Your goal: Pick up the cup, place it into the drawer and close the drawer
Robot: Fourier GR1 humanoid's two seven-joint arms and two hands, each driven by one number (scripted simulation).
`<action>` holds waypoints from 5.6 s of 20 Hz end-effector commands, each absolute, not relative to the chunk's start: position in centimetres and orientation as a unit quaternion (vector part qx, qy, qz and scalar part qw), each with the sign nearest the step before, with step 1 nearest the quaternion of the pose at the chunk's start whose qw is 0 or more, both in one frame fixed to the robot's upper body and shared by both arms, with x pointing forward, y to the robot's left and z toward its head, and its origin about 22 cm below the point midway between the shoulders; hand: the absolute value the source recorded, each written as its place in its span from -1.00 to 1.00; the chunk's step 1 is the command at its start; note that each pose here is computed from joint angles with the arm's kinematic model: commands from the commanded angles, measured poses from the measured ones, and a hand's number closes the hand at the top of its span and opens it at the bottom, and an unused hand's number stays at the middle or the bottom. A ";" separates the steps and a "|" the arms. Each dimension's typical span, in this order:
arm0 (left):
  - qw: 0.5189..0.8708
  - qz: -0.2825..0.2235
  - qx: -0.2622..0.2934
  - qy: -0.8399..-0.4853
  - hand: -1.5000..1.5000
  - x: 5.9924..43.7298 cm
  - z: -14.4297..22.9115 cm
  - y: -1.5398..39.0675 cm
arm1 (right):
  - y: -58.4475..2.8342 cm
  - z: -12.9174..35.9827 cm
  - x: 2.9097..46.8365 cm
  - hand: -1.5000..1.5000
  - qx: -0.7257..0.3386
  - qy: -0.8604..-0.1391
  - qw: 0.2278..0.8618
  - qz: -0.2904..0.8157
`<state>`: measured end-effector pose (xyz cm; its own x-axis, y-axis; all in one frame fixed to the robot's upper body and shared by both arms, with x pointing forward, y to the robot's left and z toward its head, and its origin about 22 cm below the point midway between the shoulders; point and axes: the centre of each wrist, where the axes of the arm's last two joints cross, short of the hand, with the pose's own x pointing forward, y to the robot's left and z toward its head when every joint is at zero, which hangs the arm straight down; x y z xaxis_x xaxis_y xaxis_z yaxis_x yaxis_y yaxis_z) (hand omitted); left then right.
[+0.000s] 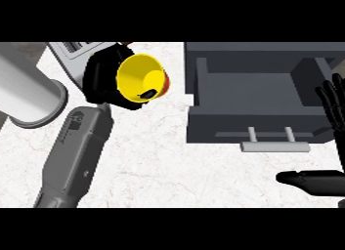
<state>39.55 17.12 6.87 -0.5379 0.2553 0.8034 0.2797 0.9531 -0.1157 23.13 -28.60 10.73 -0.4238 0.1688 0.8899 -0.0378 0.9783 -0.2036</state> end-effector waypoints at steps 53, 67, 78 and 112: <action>0.556 -0.151 -0.013 -0.817 -1.00 40.3 11.7 -0.4 | -29.2 10.5 24.6 -1.00 0.076 -0.849 0.515 0.089; 0.549 -0.073 -0.057 -0.831 -1.00 42.2 16.2 2.6 | -29.8 13.8 21.7 1.00 0.020 -0.806 0.527 0.269; 0.563 -0.040 -0.058 -0.824 -1.00 40.8 16.0 11.8 | -26.1 10.5 23.3 1.00 -0.096 -0.779 0.534 0.315; 0.565 -0.012 -0.059 -0.823 -1.00 32.7 11.4 28.4 | -22.7 0.5 41.4 1.00 -0.250 -0.627 0.521 0.522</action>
<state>32.95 27.39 10.56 -0.3373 0.0884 0.9372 0.1071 0.9927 -0.0550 40.47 -21.90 0.81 -0.3808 0.8468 0.3713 -0.1813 0.3253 -0.9280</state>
